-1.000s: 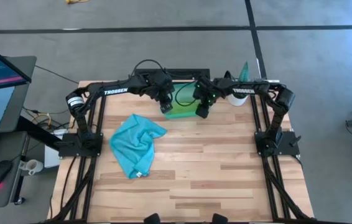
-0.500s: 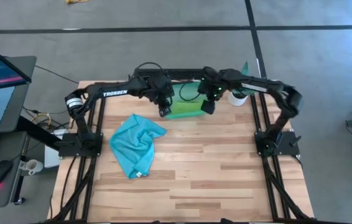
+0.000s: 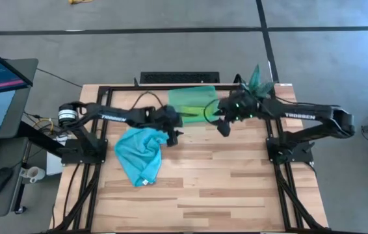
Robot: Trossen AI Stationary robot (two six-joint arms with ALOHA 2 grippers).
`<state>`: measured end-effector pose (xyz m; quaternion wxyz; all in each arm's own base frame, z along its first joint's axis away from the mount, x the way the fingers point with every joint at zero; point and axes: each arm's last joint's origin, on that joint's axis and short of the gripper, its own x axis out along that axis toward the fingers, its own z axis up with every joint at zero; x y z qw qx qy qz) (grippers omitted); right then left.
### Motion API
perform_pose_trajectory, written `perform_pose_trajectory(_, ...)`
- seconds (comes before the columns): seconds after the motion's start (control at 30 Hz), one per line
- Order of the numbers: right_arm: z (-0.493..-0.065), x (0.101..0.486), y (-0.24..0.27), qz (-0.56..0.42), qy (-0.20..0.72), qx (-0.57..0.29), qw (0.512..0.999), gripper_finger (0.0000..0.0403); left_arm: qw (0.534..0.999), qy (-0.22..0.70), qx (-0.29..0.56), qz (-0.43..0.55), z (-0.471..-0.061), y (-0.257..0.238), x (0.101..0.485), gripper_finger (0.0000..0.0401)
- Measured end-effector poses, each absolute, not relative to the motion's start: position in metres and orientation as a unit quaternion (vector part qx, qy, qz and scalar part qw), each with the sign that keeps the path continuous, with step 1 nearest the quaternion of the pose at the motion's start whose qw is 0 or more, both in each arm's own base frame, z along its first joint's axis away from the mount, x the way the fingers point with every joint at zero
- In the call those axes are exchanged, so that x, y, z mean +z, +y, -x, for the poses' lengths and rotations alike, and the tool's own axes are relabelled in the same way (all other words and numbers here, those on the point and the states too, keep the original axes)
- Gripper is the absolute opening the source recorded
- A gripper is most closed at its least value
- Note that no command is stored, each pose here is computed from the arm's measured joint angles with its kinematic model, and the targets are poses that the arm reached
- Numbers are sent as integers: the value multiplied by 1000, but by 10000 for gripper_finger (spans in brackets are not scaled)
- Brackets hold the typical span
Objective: Roll microfiber towels into tight, uniform cylinder then place into a basket
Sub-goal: Adjust the green bin, then fold the blue microfiber cloth
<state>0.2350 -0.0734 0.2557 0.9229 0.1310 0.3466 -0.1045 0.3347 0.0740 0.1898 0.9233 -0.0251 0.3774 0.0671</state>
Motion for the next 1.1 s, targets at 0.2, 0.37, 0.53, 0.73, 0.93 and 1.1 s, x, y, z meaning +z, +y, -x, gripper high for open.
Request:
perform_pose_trajectory(0.2,-242,255,-29,-122,280,-25,952,244,914,390,110,13,-328,70,169,160)
perform_pose_trajectory(0.37,-255,260,4,-83,232,48,968,244,900,409,148,13,-323,84,159,160)
perform_pose_trajectory(0.53,-256,265,27,-39,203,99,973,244,895,406,184,17,-320,102,152,160)
perform_pose_trajectory(0.73,-255,266,38,-38,200,120,972,244,890,404,210,30,-314,122,150,160)
perform_pose_trajectory(0.93,-254,263,40,-37,214,123,968,244,890,404,204,53,-314,120,150,160)
perform_pose_trajectory(1.1,-254,263,41,-37,214,125,968,244,884,417,206,48,-313,91,162,160)
